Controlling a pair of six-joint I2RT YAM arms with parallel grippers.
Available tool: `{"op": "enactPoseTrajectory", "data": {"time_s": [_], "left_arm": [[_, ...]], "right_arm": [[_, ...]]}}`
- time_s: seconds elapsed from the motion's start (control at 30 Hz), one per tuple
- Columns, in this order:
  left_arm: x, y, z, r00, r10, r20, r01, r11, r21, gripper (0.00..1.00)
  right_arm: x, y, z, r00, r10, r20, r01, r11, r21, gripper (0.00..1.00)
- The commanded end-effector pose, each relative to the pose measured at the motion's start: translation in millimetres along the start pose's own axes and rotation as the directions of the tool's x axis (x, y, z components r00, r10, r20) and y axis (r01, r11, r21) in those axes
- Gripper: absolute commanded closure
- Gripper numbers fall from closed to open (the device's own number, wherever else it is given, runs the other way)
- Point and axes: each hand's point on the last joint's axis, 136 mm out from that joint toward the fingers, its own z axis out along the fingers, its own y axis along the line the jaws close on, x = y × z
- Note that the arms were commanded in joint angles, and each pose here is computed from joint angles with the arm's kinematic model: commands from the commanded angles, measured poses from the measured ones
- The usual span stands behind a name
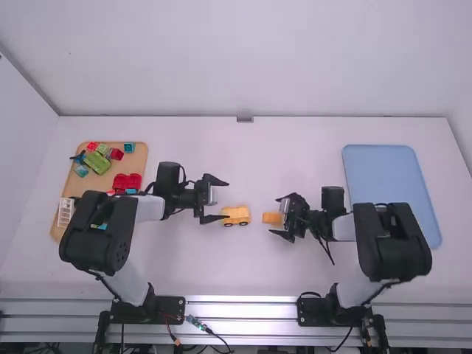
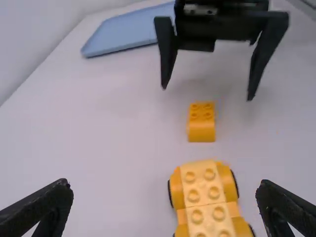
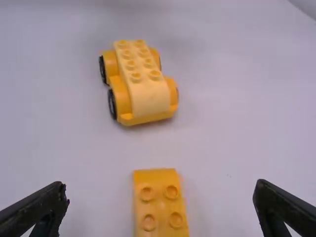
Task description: Assemble lego blocks to make yellow taxi
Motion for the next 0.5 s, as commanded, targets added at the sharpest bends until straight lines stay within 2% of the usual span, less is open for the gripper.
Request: {"op": "enactPoseTrajectory", "data": {"time_s": [0.0,0.3,0.47], "left_arm": [[-0.2,-10.7,-2.1,0.994,-0.108,0.031,0.107,0.994,0.022,0.01],[1.9,-17.2,-3.4,0.998,-0.045,0.047,0.046,0.999,-0.004,0.01],[1.0,-11.9,-2.0,0.995,-0.094,0.039,0.095,0.995,-0.014,0.01]], "right_arm": [[-9.3,-9.2,4.9,0.995,0.008,0.096,-0.003,0.999,-0.051,0.01],[12.3,-15.6,28.9,0.993,0.071,0.096,-0.058,0.989,-0.139,0.01],[22.2,-14.7,33.3,0.991,0.099,0.088,-0.085,0.985,-0.151,0.02]]}}
